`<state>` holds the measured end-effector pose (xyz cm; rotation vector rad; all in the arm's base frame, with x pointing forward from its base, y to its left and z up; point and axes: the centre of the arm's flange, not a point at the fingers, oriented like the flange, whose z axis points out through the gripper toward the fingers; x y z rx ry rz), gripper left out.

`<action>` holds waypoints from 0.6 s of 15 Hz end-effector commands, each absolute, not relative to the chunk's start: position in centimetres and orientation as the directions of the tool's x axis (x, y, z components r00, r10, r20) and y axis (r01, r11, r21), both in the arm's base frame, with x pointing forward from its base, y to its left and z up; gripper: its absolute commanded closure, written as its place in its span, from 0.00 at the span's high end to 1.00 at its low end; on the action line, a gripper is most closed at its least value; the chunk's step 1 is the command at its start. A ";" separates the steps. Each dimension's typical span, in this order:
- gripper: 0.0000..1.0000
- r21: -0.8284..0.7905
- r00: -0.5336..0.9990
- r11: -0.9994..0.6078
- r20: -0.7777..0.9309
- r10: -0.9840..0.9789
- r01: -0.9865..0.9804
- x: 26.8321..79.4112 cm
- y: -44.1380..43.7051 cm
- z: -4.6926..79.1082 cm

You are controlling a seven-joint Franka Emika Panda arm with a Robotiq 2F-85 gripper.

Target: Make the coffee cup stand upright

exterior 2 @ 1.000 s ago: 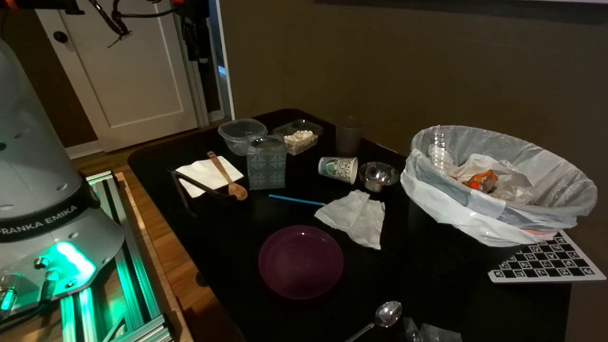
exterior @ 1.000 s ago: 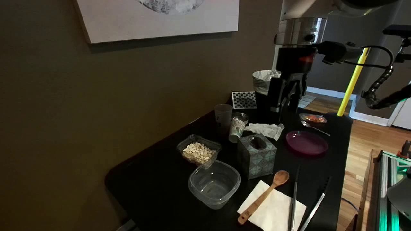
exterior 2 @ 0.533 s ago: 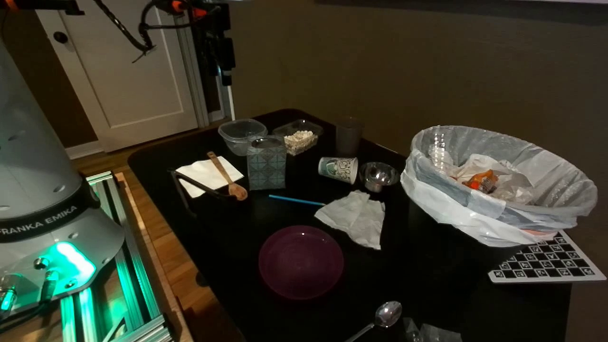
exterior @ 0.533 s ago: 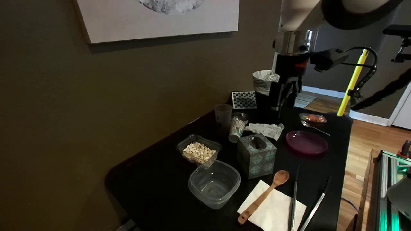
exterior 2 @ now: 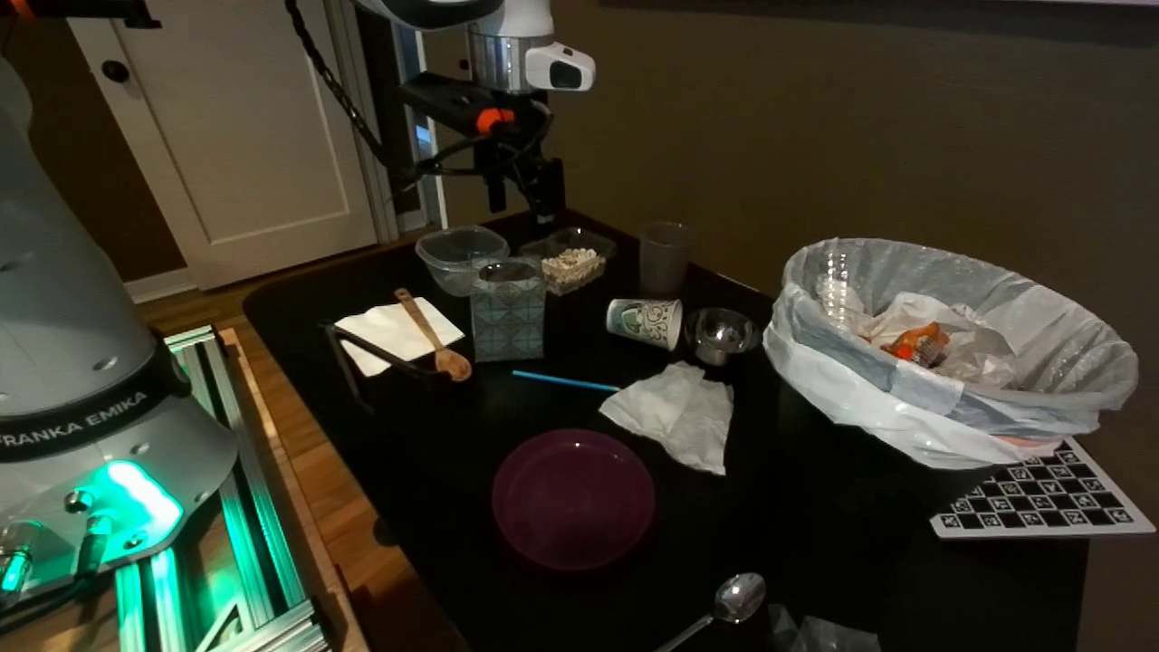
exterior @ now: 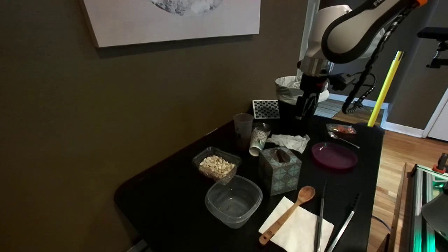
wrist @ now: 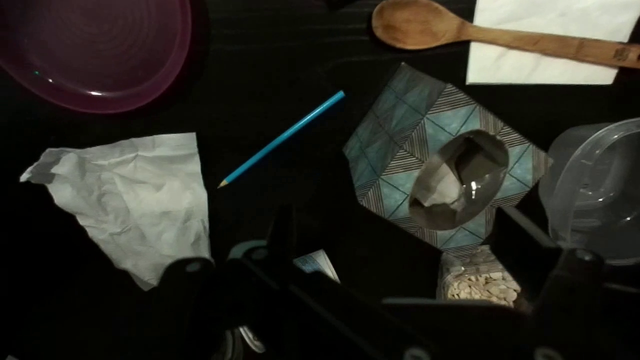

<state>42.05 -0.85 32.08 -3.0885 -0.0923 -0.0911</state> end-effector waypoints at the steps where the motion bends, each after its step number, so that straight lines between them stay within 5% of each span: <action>1: 1.00 -0.047 0.997 -0.997 0.058 0.060 0.063 42.2 -0.9 31.9; 9: 1.00 -0.040 0.997 -0.997 0.051 0.061 0.063 43.2 -1.3 31.5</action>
